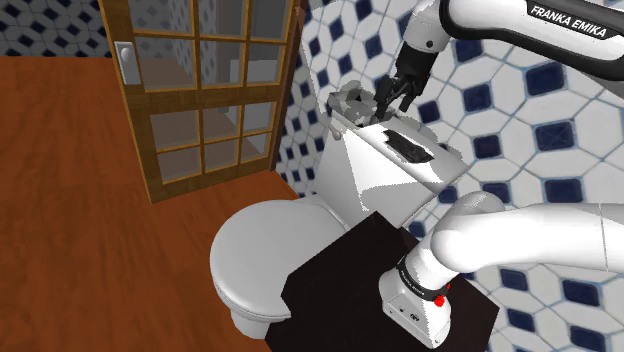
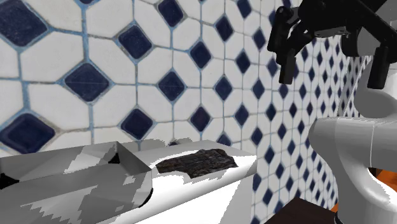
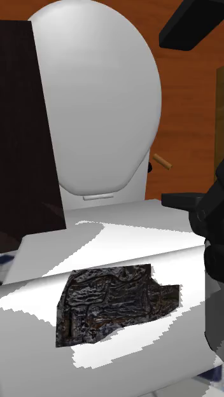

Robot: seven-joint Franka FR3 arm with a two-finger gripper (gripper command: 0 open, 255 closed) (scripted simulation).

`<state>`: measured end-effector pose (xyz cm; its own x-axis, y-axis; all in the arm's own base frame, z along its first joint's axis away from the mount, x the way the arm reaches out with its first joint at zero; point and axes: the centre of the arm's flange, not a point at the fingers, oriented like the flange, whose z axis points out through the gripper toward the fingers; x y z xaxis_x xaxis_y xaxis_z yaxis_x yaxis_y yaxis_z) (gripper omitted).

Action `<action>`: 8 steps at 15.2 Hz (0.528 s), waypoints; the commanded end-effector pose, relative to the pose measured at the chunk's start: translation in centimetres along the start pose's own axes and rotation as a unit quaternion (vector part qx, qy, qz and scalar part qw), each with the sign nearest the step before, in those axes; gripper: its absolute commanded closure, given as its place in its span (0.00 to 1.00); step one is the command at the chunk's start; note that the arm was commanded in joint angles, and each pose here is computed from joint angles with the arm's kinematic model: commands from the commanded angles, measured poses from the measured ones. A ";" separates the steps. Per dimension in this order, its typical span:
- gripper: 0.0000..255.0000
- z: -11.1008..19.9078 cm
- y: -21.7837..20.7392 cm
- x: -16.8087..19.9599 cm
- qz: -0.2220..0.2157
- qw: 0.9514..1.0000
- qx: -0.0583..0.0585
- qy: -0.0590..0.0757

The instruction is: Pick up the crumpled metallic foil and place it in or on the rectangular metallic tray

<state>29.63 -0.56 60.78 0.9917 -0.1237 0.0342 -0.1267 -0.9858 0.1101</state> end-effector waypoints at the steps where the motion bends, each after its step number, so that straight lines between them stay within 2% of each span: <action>1: 0.00 0.0 0.0 0.0 0.000 1.000 0.000 0.000; 4: 0.00 2.3 2.7 0.9 0.035 0.999 -0.006 0.014; 8: 0.00 5.2 6.5 2.0 0.082 0.996 -0.013 0.033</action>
<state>30.73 -6.86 56.88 0.9616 -0.2539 0.1046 -0.2658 -0.9562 0.1227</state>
